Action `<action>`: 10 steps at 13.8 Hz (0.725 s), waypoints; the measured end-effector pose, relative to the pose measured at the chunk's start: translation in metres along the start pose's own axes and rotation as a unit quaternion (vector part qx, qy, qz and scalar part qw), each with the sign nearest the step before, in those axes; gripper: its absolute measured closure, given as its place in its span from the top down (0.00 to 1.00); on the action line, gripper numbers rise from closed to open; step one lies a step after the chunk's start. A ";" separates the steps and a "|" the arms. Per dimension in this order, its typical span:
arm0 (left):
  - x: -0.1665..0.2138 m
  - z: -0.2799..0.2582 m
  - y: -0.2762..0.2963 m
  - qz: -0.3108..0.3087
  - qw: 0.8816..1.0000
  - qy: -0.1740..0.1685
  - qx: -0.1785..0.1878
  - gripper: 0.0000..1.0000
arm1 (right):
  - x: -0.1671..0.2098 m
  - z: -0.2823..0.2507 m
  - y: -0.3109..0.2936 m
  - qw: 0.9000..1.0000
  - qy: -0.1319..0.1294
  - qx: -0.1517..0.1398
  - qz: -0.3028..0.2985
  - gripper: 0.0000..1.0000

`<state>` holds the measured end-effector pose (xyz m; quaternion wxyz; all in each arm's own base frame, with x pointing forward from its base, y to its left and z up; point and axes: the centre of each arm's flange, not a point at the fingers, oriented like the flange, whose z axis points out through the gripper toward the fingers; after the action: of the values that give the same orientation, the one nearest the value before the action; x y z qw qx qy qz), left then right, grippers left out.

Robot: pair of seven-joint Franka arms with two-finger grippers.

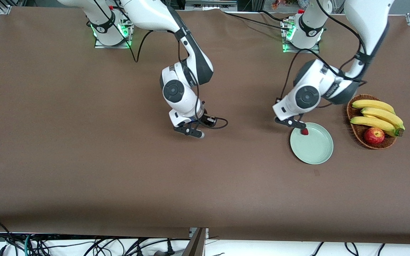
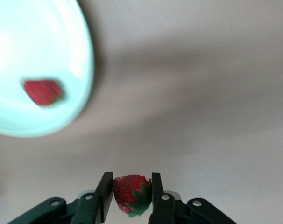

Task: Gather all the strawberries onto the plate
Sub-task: 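Place the strawberry on the plate with the left gripper while the right gripper carries another, then release the third strawberry on the table beside the plate with the right gripper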

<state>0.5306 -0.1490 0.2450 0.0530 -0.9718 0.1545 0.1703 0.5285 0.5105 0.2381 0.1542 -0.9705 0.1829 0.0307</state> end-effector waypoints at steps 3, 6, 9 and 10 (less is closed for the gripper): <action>0.033 -0.006 -0.075 0.093 0.995 0.021 0.025 0.38 | -0.062 0.036 -0.040 0.999 0.005 0.027 0.036 0.34; 0.060 0.016 -0.136 0.183 0.981 0.014 0.054 0.38 | -0.120 0.079 -0.065 0.997 0.026 0.056 0.053 0.39; 0.078 0.028 -0.156 0.250 0.967 0.026 0.048 0.38 | -0.135 0.081 -0.079 0.994 0.033 0.076 0.071 0.70; 0.081 0.031 -0.159 0.258 0.964 0.031 0.047 0.38 | -0.129 0.069 -0.085 0.993 0.037 0.086 0.074 0.81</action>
<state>0.6437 -0.0168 0.1963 0.0479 -0.9002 0.4095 0.1403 0.4395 0.6516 0.2124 0.2270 -0.9381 0.2613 -0.0100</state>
